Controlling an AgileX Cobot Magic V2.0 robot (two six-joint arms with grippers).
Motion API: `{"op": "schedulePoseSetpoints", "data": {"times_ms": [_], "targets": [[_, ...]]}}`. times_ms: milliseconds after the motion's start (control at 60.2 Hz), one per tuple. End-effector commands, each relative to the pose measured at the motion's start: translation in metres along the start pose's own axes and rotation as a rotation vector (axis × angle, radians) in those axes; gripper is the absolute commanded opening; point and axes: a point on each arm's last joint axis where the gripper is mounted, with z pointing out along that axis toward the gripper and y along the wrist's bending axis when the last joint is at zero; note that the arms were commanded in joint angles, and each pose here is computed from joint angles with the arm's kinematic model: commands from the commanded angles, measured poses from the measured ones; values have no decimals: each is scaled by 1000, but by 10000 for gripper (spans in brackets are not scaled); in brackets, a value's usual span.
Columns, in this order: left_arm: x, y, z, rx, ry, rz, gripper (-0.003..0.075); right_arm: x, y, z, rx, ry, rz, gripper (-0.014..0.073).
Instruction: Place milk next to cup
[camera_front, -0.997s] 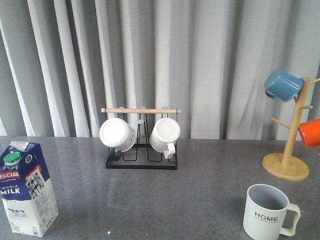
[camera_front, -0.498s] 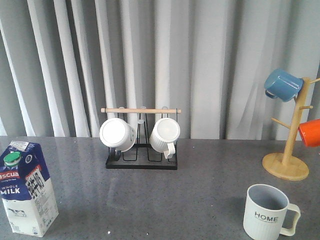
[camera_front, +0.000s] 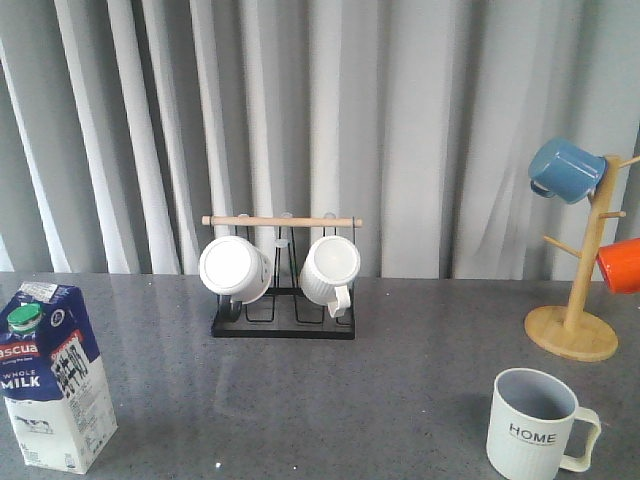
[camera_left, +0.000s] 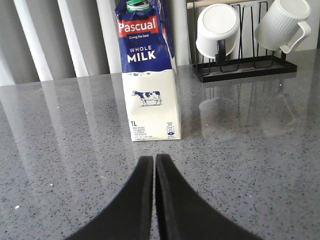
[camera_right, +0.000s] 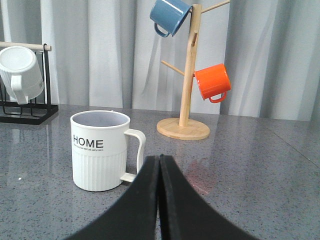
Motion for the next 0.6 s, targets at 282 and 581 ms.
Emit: {"op": "schedulePoseSetpoints", "data": {"times_ms": [282,581], "targets": [[-16,1,-3,-2,-107,-12,-6,-5,1,-1,-6,-82,-11,-4],[-22,1,-4,-3,-179,-19,-6,-5,1,-1,-6,-84,10,-4]]}}
